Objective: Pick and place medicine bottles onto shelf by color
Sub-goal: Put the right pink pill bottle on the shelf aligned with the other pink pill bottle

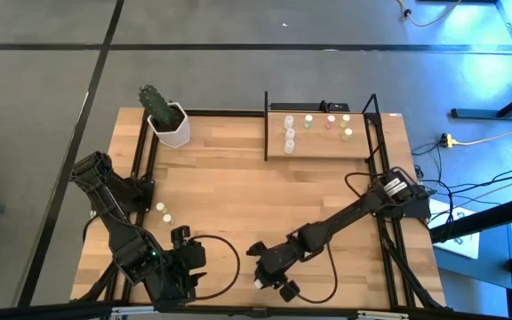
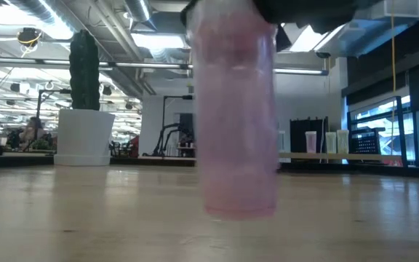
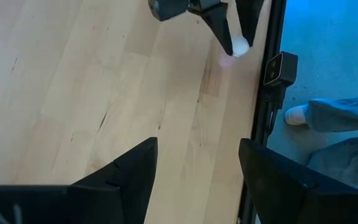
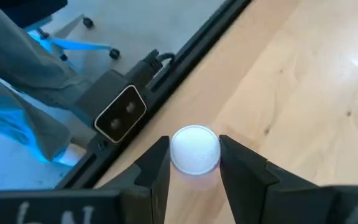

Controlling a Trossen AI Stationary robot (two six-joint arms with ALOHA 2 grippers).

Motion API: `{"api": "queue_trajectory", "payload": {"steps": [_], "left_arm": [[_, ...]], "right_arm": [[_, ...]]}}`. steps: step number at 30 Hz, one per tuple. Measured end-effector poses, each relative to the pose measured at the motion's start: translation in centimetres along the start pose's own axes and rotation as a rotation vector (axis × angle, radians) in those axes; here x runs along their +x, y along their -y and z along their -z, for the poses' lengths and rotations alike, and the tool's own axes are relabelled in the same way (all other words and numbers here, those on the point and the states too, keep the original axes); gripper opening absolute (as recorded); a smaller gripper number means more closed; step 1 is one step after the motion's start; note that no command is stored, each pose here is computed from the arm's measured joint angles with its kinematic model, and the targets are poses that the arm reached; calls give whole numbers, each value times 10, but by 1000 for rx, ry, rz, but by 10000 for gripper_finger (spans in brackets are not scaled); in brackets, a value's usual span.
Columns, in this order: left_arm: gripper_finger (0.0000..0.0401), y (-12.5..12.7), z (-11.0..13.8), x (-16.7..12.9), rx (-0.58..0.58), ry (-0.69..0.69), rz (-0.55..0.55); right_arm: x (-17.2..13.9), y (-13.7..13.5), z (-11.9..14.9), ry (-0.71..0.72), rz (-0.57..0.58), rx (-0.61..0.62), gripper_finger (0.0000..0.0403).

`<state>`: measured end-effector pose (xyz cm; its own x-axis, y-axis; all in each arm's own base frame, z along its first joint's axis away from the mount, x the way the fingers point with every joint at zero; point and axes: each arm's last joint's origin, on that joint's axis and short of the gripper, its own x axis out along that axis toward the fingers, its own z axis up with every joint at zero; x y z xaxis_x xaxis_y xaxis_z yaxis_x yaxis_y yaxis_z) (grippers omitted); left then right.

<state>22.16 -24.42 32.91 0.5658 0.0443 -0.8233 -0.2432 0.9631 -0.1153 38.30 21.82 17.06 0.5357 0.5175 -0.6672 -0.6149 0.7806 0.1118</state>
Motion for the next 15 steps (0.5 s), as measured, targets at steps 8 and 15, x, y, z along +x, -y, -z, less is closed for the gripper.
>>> {"api": "queue_trajectory", "payload": {"steps": [8,15], "left_arm": [[220,0,0,0,-1,1,1],[220,0,0,0,-2,2,4]], "right_arm": [[-18,4,-3,-48,56,45,126],[-47,1,-11,-83,140,52,126]]}}
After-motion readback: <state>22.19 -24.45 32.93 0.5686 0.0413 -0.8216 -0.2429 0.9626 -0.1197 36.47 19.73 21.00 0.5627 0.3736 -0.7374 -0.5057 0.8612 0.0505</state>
